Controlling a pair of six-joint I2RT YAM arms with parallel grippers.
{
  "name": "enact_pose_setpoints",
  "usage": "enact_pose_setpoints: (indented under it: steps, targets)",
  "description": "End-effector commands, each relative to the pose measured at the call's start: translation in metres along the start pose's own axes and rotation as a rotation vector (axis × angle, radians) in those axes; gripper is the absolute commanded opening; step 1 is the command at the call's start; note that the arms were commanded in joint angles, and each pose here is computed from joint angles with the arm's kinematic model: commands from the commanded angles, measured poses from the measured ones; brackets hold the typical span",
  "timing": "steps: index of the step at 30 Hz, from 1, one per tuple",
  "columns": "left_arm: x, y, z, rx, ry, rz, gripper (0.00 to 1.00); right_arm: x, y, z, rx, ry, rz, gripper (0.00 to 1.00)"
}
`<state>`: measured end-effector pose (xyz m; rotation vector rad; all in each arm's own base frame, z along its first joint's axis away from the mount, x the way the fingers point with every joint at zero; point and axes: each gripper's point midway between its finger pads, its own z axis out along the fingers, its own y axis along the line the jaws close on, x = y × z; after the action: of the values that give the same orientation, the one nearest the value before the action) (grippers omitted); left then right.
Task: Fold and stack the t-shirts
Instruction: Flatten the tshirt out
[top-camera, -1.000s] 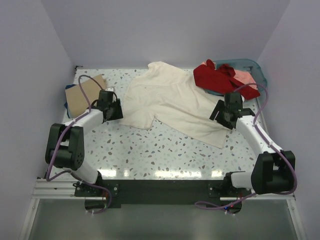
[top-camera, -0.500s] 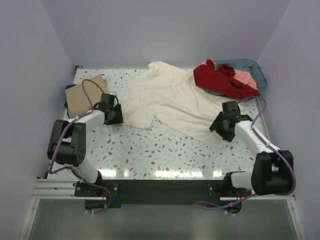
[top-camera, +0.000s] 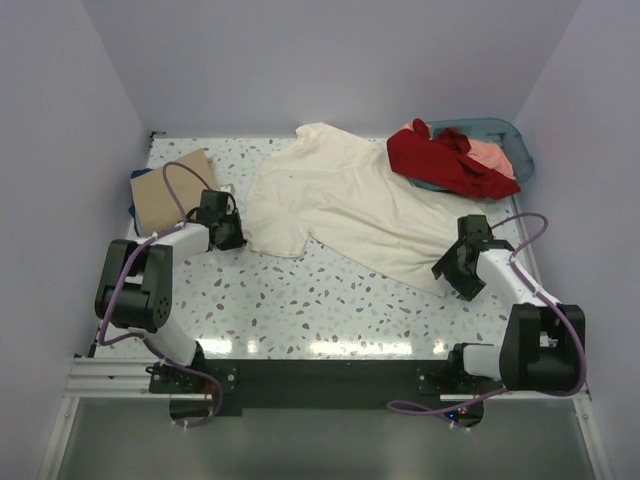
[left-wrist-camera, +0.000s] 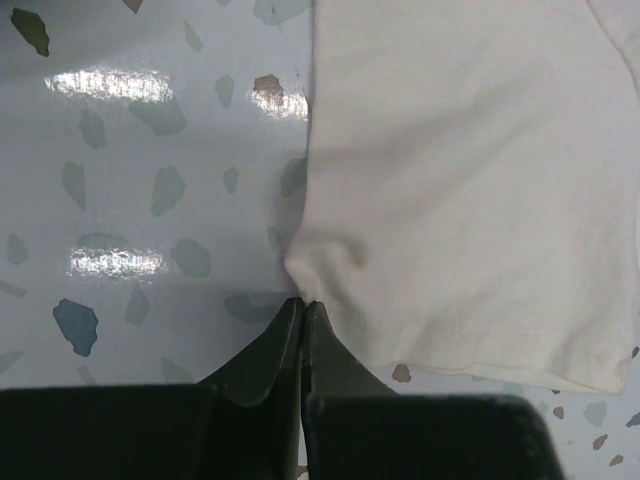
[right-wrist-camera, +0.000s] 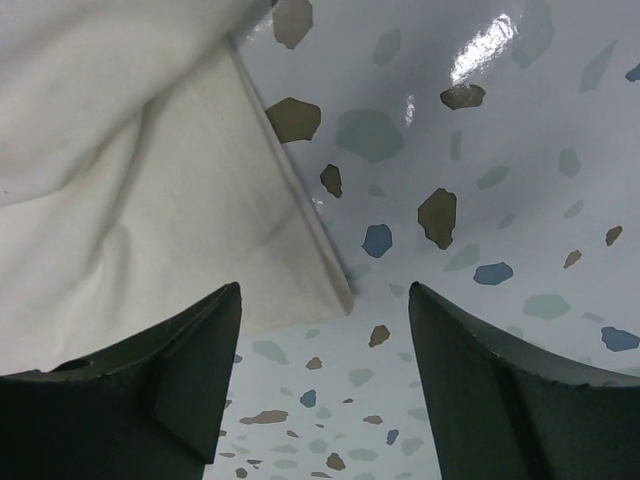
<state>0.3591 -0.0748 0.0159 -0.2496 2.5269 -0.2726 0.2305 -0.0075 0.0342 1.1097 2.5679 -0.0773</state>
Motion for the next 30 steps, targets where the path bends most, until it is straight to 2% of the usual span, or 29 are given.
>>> enact_pose_setpoints:
  steps: [1,7,18,21,26,30]
  targets:
    - [-0.005,-0.006,-0.005,0.027,-0.014,-0.029,0.00,0.006,-0.013,0.002,0.039,0.001,0.029,0.70]
    - [-0.029,-0.014,-0.015,0.036,-0.056,-0.028,0.00,0.015,-0.014,0.010,0.048,0.039,0.016,0.57]
    - [-0.029,-0.011,-0.018,0.020,-0.058,-0.025,0.00,0.026,-0.008,0.026,0.029,0.102,0.005,0.39]
    - [-0.031,-0.012,-0.018,0.029,-0.066,-0.022,0.00,0.026,-0.005,0.029,0.024,0.109,0.001,0.28]
    - [-0.044,-0.021,-0.025,0.073,-0.113,-0.033,0.00,0.019,0.002,0.024,0.009,0.107,-0.003,0.00]
    - [-0.064,-0.032,-0.038,0.117,-0.164,-0.066,0.00,-0.002,0.017,-0.001,-0.049,0.053,0.002,0.00]
